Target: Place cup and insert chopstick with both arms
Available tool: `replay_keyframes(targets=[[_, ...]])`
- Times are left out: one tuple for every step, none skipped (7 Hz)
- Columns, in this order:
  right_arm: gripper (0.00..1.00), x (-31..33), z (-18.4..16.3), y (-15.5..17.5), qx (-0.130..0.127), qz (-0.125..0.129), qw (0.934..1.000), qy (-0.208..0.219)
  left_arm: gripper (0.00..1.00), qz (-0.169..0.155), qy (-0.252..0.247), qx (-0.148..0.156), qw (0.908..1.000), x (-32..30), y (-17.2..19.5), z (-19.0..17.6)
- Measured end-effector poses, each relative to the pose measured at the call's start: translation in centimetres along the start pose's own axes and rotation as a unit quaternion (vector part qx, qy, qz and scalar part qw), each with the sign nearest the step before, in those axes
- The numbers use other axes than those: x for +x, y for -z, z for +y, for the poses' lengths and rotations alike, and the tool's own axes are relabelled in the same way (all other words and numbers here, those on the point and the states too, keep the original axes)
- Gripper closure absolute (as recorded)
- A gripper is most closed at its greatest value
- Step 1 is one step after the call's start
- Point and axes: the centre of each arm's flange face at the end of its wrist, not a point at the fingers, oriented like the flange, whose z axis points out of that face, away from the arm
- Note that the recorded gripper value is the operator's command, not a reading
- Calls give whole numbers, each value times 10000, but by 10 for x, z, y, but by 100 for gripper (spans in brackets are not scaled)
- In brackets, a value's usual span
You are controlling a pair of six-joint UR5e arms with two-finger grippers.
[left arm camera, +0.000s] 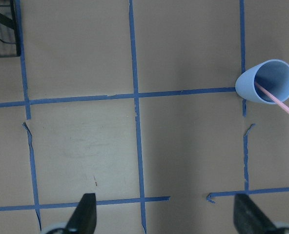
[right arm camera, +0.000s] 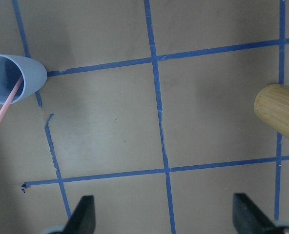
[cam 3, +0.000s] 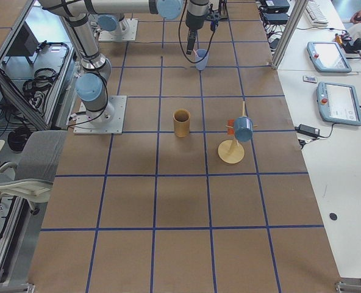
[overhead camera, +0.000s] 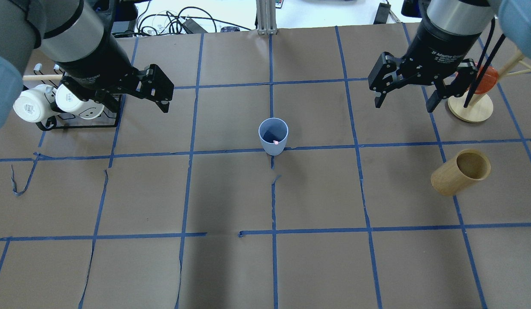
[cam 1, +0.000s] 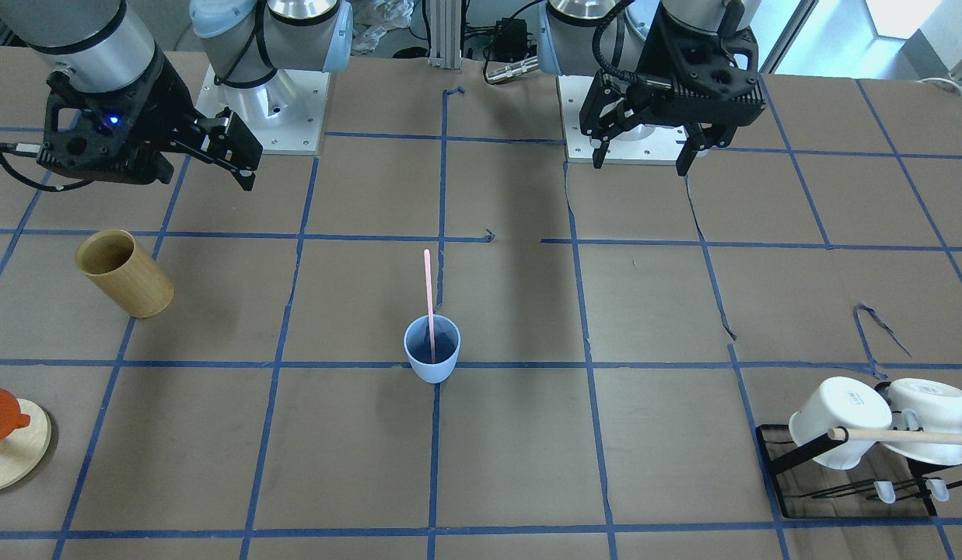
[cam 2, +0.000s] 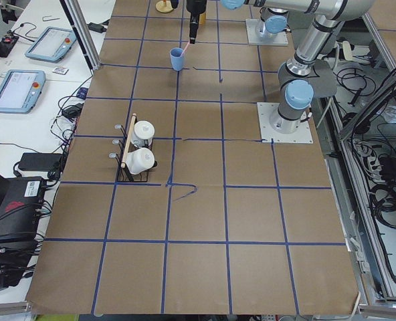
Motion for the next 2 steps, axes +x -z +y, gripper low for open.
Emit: replay_keyframes(targets=[[0,1,0,1,5,1,10000,-12,0,0,0,3,10000,0,0,0],[0,2,1,1,-6,5,10000,-23,0,0,0,1,10000,0,0,0]])
